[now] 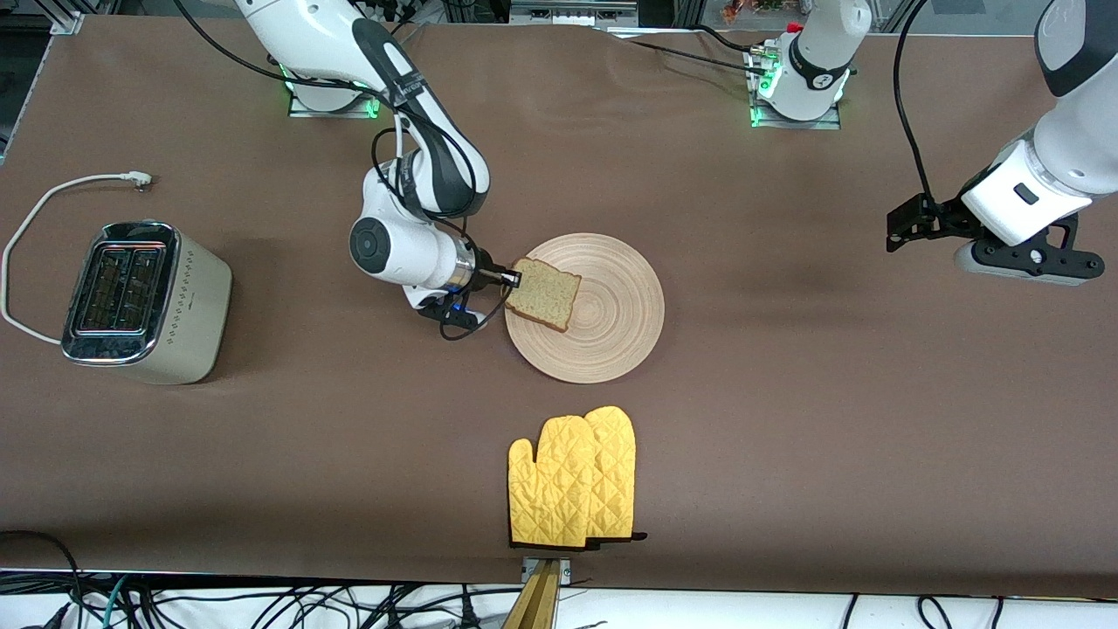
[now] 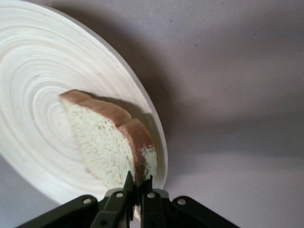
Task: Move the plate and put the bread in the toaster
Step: 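Lift the bread with the right gripper and carry it above the toaster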
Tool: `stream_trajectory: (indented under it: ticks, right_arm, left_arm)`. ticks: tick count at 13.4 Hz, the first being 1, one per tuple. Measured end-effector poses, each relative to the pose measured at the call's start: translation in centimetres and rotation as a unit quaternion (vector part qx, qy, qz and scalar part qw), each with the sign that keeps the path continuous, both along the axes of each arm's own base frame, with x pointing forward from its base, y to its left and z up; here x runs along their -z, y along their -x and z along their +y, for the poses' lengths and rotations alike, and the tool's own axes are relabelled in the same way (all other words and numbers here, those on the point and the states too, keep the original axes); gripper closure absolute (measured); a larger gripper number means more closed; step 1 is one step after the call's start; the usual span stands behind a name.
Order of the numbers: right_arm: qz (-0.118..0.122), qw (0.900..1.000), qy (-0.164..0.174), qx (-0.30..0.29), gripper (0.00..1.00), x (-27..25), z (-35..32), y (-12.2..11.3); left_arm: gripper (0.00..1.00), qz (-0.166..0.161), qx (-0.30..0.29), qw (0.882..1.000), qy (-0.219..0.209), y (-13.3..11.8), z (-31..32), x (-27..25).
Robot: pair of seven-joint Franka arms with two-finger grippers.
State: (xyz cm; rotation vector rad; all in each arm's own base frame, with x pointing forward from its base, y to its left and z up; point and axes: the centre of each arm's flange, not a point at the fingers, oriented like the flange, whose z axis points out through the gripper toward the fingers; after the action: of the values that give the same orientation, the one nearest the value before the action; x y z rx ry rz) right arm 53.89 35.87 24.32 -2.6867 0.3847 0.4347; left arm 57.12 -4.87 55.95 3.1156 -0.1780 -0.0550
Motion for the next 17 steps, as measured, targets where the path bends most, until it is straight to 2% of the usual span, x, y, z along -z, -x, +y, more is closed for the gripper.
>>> stream_trajectory:
  ticks: [4,8,11,17]
  right_arm:
    - [0.016,0.999,0.020,-0.032,0.93,-8.7,-5.6,-4.5]
    - [0.016,0.996,0.063,-0.058,0.93,-15.7,-11.1,-7.0]
    - [0.024,0.991,0.103,-0.087,0.93,-19.8,-15.7,-8.0]
    - [0.066,0.973,0.169,-0.141,0.93,-23.9,-29.3,-7.7]
  left_arm:
    - [0.00,0.000,0.000,1.000,0.000,0.0,0.0,0.0]
    - [0.00,0.000,0.000,1.000,0.000,0.0,0.0,0.0]
    - [0.00,0.000,0.000,1.000,0.000,0.0,0.0,0.0]
    - [0.00,0.000,0.000,1.000,0.000,0.0,0.0,-0.1]
